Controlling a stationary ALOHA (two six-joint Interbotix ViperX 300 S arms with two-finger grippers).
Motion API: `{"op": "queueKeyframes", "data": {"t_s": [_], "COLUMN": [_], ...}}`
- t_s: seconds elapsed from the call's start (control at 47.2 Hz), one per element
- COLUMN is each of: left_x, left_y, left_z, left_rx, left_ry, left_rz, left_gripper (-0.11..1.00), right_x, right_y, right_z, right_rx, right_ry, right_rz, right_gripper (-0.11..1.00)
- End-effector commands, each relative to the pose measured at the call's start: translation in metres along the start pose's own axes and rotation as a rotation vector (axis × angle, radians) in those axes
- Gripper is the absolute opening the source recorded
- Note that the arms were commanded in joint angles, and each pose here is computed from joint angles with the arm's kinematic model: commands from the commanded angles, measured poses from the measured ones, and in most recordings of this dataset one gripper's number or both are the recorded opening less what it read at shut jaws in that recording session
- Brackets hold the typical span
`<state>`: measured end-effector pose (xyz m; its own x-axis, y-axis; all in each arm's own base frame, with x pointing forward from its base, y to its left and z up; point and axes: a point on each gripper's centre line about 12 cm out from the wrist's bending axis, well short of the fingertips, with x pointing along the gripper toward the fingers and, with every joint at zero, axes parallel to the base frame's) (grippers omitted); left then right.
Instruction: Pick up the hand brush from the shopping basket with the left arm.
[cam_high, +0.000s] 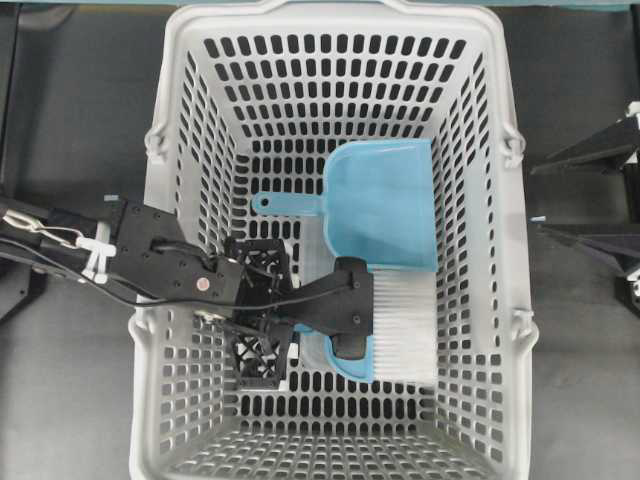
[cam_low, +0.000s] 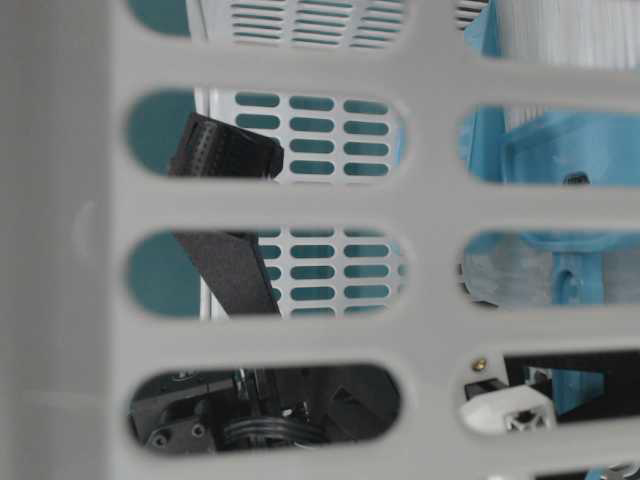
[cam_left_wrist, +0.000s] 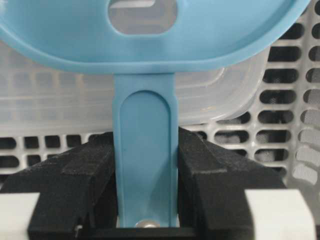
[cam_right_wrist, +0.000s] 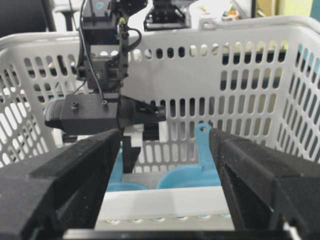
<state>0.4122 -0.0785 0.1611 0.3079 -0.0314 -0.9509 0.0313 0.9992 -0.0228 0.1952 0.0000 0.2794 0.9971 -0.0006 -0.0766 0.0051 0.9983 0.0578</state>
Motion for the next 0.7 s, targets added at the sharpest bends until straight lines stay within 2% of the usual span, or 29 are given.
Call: {"op": "queueKeyframes", "data": {"t_s": [0.0,0.17,0.276,0.509,0.679], "left_x": [-0.007,-0.015,-0.024,-0.076,-0.127], "left_y": [-0.002,-0.002,-0.002,-0.001,0.000], "left_z": [0.005,0.009,0.012,0.020,0.022], "left_rx": [0.015,0.050,0.054,0.042,0.030], "left_ry": [-0.035,-0.070,-0.091,-0.190,-0.177], "left_rz": [-0.005,-0.009,-0.012,-0.025,-0.020], "left_gripper": [0.25,0.25,0.25,0.25,0.25], "right_x": [0.001,0.001,0.001,0.001,0.001], "right_y": [0.000,0.000,0.000,0.000,0.000], "right_z": [0.002,0.002,0.001,0.000,0.000], "right_rx": [0.005,0.011,0.021,0.025,0.025], "right_ry": [-0.006,-0.005,-0.003,-0.002,-0.002], "right_rz": [0.000,0.000,0.000,0.000,0.000], "right_gripper": [0.69,0.69,0.69,0.69,0.69]}}
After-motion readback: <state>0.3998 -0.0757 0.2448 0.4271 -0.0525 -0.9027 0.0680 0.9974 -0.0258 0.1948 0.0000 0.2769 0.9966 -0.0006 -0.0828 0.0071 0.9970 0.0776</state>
